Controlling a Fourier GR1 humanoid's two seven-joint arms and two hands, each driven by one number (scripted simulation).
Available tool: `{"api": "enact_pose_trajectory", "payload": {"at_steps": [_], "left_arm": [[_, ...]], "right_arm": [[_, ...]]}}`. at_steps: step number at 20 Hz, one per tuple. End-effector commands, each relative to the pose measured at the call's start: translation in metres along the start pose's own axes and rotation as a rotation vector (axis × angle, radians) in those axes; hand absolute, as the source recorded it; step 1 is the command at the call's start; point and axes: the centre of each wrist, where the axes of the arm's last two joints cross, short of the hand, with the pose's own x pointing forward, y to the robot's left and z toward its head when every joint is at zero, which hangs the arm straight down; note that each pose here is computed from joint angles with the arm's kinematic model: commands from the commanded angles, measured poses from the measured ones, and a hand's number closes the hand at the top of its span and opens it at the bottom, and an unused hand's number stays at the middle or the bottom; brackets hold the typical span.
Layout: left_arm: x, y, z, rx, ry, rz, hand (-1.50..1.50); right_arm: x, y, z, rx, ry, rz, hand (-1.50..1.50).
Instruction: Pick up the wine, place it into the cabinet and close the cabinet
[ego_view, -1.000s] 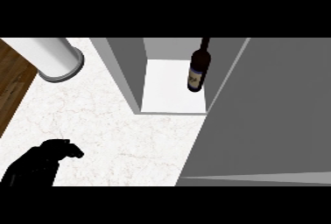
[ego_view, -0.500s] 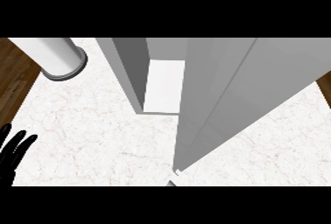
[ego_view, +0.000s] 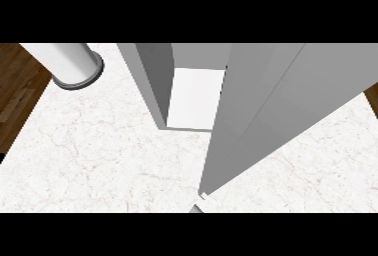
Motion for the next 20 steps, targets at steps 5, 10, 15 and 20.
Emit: {"api": "enact_pose_trajectory", "payload": {"at_steps": [5, 10, 15, 20], "left_arm": [[0.009, 0.017, 0.011, -0.034, -0.015, 0.021, -1.50], [0.037, 0.034, -0.002, -0.037, -0.023, 0.007, -1.50], [0.033, 0.053, 0.016, -0.020, -0.002, -0.008, -1.50], [0.040, 0.052, 0.010, -0.025, -0.021, -0.001, -1.50]], "right_arm": [[-0.006, 0.014, -0.067, -0.087, -0.058, -0.032, 1.50], [0.002, -0.012, -0.118, -0.186, -0.058, 0.013, 1.50], [0.011, -0.042, -0.166, -0.176, -0.039, -0.003, 1.50], [-0.007, -0.072, -0.200, -0.104, -0.009, 0.033, 1.50]]}}
